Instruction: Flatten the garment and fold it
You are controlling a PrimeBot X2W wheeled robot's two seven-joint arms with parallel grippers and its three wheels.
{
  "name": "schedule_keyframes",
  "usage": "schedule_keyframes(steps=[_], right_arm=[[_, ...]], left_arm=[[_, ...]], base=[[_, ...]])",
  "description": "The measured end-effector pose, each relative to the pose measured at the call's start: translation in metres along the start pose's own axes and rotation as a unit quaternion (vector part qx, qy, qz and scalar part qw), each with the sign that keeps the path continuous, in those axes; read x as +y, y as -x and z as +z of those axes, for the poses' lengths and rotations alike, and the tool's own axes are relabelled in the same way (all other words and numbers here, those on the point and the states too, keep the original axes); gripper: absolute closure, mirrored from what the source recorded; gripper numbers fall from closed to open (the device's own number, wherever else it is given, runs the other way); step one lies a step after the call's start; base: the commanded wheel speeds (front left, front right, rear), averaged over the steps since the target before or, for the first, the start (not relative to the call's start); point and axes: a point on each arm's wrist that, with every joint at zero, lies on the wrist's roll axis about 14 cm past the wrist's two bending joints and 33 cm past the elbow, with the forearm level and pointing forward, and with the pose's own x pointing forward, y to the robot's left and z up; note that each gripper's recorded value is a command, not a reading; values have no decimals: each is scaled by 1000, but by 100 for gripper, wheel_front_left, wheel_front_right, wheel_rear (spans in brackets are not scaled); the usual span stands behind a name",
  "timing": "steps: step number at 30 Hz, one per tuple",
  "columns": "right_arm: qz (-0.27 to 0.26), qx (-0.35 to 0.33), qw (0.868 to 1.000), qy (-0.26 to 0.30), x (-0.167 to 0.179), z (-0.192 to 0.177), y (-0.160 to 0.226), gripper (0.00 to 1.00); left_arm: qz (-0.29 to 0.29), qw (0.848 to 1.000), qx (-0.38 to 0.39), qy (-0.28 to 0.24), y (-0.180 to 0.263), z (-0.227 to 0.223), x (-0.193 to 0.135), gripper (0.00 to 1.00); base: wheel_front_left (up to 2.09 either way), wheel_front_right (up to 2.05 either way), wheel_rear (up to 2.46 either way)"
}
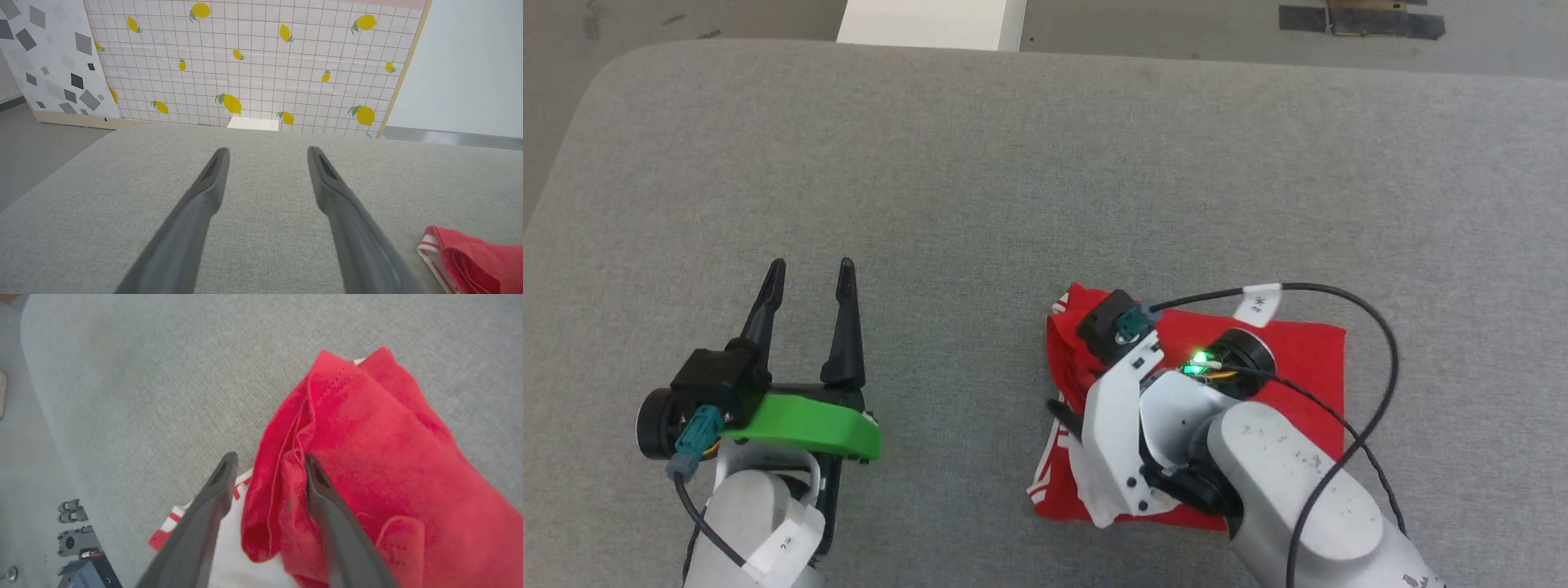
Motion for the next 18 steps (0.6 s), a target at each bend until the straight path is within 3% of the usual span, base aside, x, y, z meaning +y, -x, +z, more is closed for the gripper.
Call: schedule_keyframes(steps=[3,5,7,10,13,15,18], right_arm=[[9,-68,997,-24,2,25,9,0],[12,-158,986,-45,-1,59,27,0],[8,-255,965,-60,-6,93,51,0],[-23,-385,919,-78,-24,125,97,0],[-99,-473,869,-107,-63,120,145,0],[-146,-486,853,-121,-84,100,164,0],[-209,-477,839,-157,-112,61,184,0]], left_arm=[[-2,1000,-6,1,1,4,-2,0],[-4,1000,-11,3,1,8,-4,0],[-6,1000,-16,4,3,12,-5,0],[-8,1000,-22,5,6,16,-7,0],[-13,1000,-27,7,9,20,-11,0],[-18,999,-30,9,10,23,-15,0],[-29,999,-38,11,8,29,-23,0]], base=[[0,0,0],[0,0,0],[0,0,0],[0,0,0],[0,0,0],[0,0,0],[0,0,0]])
